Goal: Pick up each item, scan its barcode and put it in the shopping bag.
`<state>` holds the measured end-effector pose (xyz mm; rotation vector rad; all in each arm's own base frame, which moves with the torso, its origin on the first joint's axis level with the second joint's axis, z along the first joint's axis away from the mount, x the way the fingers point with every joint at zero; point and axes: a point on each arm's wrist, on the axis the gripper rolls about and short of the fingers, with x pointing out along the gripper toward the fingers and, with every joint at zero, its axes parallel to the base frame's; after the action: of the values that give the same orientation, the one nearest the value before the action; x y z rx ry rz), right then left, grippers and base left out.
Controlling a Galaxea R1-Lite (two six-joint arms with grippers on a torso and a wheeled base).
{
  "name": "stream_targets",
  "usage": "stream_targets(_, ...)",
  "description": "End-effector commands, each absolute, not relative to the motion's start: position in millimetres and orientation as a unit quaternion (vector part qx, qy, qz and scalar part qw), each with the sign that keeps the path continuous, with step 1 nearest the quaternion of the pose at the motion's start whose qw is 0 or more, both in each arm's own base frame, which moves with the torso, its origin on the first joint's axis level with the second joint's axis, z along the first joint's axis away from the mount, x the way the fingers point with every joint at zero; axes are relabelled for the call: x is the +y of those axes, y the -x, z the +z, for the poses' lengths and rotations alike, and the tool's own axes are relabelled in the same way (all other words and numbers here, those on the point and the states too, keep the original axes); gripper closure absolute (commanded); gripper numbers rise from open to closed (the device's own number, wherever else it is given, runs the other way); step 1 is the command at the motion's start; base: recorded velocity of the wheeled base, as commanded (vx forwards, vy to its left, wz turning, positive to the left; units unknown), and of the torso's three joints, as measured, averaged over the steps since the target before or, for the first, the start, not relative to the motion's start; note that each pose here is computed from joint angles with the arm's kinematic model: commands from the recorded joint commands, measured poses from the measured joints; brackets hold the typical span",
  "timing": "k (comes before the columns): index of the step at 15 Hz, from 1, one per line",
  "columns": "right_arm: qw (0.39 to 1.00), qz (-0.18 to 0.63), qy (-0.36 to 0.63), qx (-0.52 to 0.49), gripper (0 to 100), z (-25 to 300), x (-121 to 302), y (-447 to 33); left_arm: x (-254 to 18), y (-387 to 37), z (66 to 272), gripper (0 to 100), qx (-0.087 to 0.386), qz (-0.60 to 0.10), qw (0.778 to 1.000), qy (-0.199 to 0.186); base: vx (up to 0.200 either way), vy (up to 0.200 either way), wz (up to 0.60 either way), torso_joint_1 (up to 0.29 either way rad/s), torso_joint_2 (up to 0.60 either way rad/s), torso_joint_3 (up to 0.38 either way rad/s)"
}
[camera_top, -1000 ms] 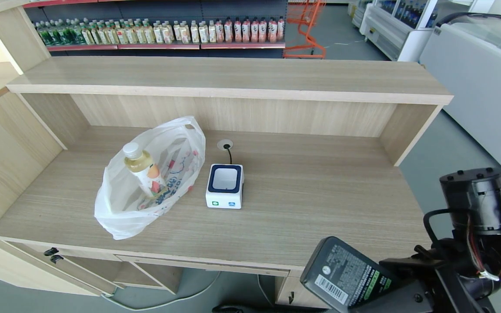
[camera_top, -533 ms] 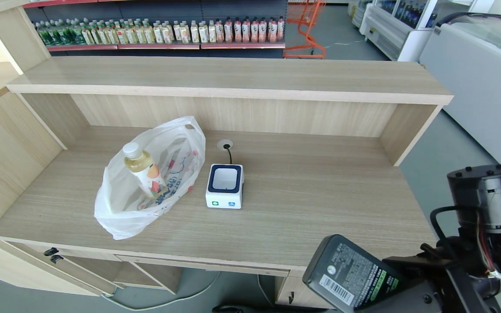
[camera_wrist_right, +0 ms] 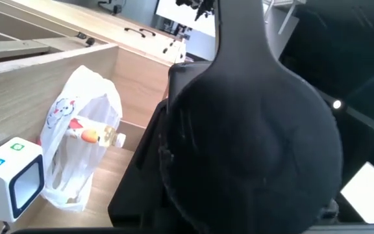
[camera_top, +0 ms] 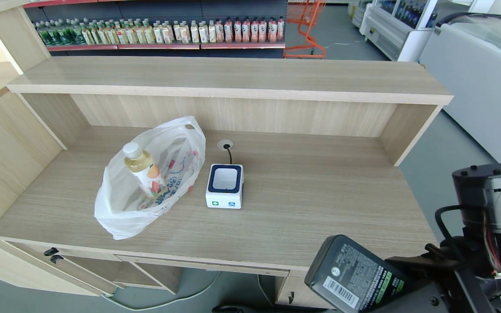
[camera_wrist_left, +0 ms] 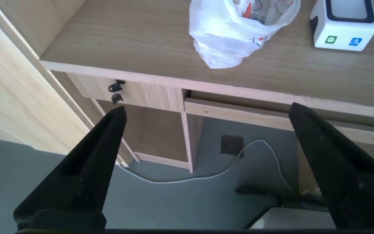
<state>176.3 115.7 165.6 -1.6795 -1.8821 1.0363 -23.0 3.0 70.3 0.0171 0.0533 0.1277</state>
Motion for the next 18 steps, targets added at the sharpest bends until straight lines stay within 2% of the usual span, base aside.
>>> stream_targets(1,0.181,0.342,0.610,-0.691,100,166.7,115.5,-175.6,3.0,23.0,70.3,0,0.026,0.064,0.998,-0.009,0.000,0.000,0.00,0.000,0.00,0.000)
stream_targets(5,0.188,0.350,0.610,-0.686,100,168.4,116.3,-178.7,3.0,23.0,70.3,0,0.026,0.064,0.998,-0.009,0.000,0.000,0.00,0.000,0.00,0.000)
stream_targets(7,0.273,0.407,0.598,-0.634,100,192.0,113.3,-188.2,3.0,23.0,70.3,0,0.026,0.064,0.998,-0.009,0.000,0.000,0.00,0.000,0.00,0.000)
stream_targets(9,0.450,0.491,0.575,-0.475,100,211.2,85.0,-193.6,3.0,23.0,70.3,0,0.026,0.064,0.998,-0.009,0.000,0.000,0.00,0.000,0.00,0.000)
stream_targets(10,0.506,0.487,0.573,-0.423,100,221.9,72.3,-189.9,3.0,23.0,70.3,0,0.026,0.064,0.998,-0.009,0.000,0.000,0.00,0.000,0.00,0.000)
stream_targets(11,0.582,0.444,0.591,-0.339,100,231.4,47.3,-188.5,3.0,23.0,70.3,0,0.026,0.064,0.998,-0.009,0.000,0.000,0.00,0.000,0.00,0.000)
stream_targets(13,0.619,0.471,0.549,-0.307,100,218.6,37.5,-176.8,3.0,23.0,70.3,0,0.026,0.064,0.998,-0.009,0.000,0.000,0.00,0.000,0.00,0.000)
stream_targets(15,0.706,0.509,0.439,-0.224,100,225.2,35.7,-175.4,3.0,23.0,70.3,0,0.026,0.064,0.998,-0.009,0.000,0.000,0.00,0.000,0.00,0.000)
stream_targets(17,0.829,0.450,0.320,-0.087,100,234.2,24.5,-175.3,3.0,23.0,70.3,0,0.026,0.064,0.998,-0.009,0.000,0.000,0.00,0.000,0.00,0.000)
stream_targets(18,0.874,0.438,0.209,-0.026,100,238.4,27.7,-172.5,3.0,23.0,70.3,0,0.026,0.064,0.998,-0.009,0.000,0.000,0.00,0.000,0.00,0.000)
